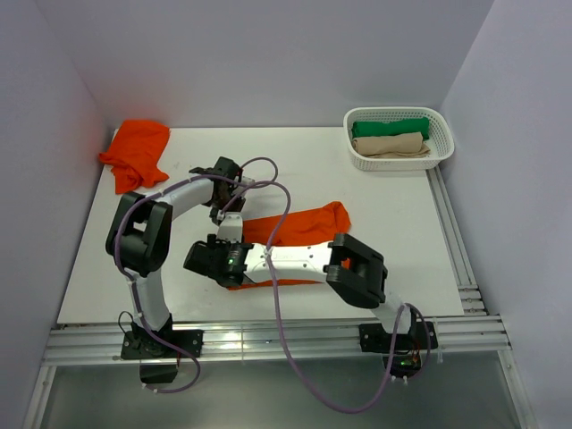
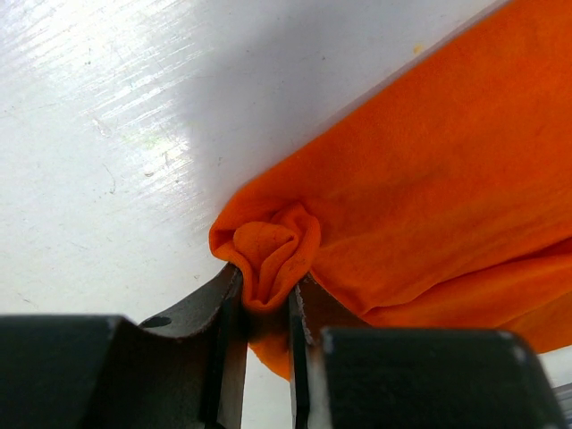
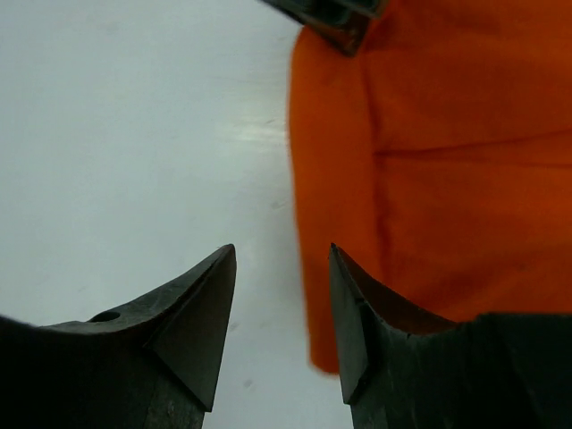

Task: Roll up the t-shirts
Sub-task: Roll the tshirt

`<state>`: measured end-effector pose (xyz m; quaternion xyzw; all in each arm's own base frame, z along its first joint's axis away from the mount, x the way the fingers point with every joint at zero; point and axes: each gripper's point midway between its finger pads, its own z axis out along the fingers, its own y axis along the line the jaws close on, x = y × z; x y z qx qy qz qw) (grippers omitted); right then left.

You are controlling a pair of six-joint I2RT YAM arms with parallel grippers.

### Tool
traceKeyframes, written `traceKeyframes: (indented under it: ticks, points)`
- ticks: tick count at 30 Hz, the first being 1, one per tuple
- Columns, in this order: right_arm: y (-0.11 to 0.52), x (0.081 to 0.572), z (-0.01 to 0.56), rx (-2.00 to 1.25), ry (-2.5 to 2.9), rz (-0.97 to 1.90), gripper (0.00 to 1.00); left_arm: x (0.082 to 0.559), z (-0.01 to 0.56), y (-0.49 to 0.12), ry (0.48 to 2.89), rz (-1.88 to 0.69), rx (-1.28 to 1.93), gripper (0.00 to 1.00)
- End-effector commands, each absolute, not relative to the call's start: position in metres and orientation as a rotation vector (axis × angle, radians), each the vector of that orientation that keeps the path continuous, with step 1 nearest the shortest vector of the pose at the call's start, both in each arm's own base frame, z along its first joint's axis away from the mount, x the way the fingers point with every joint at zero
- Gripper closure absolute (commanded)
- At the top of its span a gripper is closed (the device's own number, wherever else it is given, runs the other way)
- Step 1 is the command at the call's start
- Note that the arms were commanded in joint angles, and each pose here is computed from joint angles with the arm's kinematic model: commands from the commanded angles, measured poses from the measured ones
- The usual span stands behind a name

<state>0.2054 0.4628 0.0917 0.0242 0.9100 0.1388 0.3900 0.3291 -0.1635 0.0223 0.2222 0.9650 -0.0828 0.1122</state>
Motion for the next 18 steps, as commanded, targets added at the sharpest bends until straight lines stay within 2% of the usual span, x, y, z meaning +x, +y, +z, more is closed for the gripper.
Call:
traceKeyframes:
  ticks: [1, 12, 18]
  points:
    - [0.449, 0.238, 0.086, 0.059, 2.218, 0.226, 0.47, 0.335, 0.02, -0.165, 2.827, -0.201, 0.672, 0.94]
    - [0.443, 0.237, 0.046, 0.039, 2.287, 0.09, 0.47, 0.334, 0.02, -0.167, 2.833, -0.191, 0.678, 0.93]
    - [0.439, 0.237, 0.077, 0.065, 2.226, 0.093, 0.47, 0.334, 0.018, -0.168, 2.836, -0.185, 0.69, 0.93]
